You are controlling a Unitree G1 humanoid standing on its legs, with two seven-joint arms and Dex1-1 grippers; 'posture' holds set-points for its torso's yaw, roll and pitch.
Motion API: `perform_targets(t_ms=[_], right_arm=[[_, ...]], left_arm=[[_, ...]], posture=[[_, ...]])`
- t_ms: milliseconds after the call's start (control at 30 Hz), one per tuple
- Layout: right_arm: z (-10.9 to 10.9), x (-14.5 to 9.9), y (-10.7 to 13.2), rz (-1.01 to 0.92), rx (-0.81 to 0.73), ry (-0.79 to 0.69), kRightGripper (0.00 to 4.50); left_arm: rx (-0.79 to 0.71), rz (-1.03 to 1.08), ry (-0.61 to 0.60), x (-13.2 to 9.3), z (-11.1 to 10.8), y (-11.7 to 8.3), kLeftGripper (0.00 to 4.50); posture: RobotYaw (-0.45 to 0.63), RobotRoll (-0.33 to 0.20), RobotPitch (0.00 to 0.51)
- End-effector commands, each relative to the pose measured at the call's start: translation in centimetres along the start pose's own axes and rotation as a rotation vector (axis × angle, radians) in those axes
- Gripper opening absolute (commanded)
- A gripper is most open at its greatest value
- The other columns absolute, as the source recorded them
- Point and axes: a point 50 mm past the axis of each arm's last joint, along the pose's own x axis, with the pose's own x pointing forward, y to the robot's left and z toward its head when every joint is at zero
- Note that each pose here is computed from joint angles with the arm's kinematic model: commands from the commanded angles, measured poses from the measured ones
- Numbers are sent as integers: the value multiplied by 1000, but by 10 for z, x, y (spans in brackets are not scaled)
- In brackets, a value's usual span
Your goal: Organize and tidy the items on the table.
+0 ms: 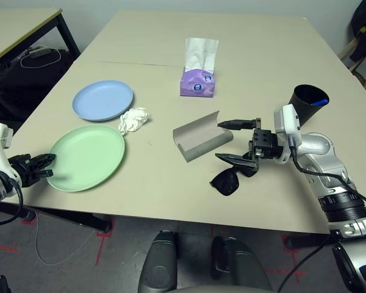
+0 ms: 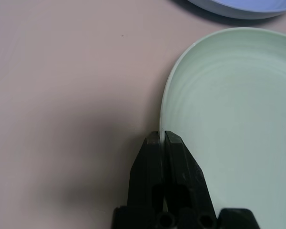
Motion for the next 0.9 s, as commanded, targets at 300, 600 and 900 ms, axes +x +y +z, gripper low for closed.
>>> perform_targets(t_ms=[300, 600, 900], right_arm=[[1, 2, 2, 2, -10, 0, 4500], [1, 6, 3, 12, 1, -9, 4500], [2, 5, 6, -7, -2, -12, 4500]], left_arm=[[-107, 85, -144, -31, 9, 6, 43], [-231, 190, -367, -16, 54, -3, 43], [-293, 226, -430, 47, 87, -27, 43]], posture=[[205, 0, 95], [233, 0, 103], [191, 0, 99]])
